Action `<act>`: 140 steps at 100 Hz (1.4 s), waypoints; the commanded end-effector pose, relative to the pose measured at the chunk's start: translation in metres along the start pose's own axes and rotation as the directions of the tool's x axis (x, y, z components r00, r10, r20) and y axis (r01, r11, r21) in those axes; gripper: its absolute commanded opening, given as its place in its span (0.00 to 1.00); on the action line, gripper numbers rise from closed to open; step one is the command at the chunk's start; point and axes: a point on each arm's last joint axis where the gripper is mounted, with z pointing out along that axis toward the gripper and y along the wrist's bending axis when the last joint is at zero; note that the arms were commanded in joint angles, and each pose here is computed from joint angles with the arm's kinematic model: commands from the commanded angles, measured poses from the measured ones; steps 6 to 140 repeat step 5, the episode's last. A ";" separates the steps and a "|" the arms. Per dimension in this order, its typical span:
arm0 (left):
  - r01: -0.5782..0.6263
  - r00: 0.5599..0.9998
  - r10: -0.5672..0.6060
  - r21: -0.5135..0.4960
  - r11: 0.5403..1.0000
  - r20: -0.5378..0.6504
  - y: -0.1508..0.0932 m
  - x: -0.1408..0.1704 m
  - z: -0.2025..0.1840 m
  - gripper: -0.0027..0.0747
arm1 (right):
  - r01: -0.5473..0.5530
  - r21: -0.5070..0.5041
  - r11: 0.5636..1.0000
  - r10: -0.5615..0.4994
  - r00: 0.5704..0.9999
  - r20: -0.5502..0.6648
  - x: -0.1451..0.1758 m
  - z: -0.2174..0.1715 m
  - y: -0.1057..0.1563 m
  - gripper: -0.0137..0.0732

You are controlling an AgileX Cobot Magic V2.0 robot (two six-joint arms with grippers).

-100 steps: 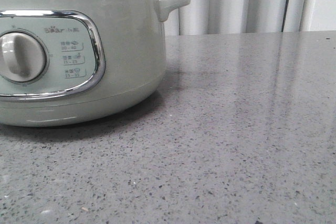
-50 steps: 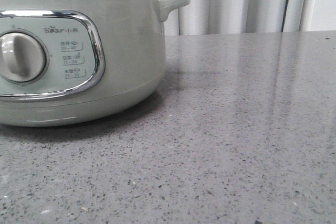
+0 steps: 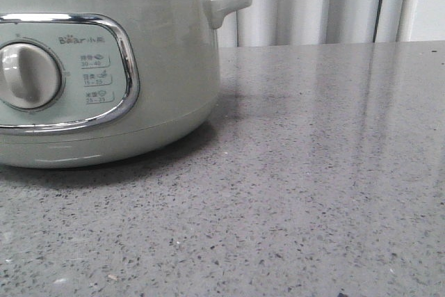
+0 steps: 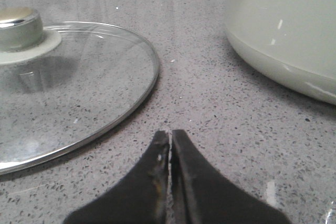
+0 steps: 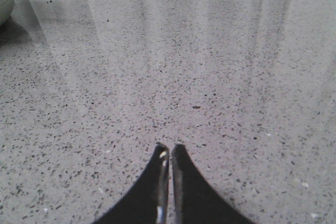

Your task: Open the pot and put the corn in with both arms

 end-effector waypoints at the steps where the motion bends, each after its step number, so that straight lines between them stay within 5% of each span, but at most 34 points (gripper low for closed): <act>1: 0.011 0.999 -0.011 0.000 1.000 0.049 0.000 0.004 0.001 0.01 | 0.008 0.005 1.000 -0.008 1.000 0.021 0.003 0.000 0.000 0.11; 140: 0.011 0.999 -0.011 0.000 1.000 0.049 0.000 0.004 0.001 0.01 | 0.008 0.005 1.000 -0.008 1.000 0.021 0.003 0.000 0.000 0.11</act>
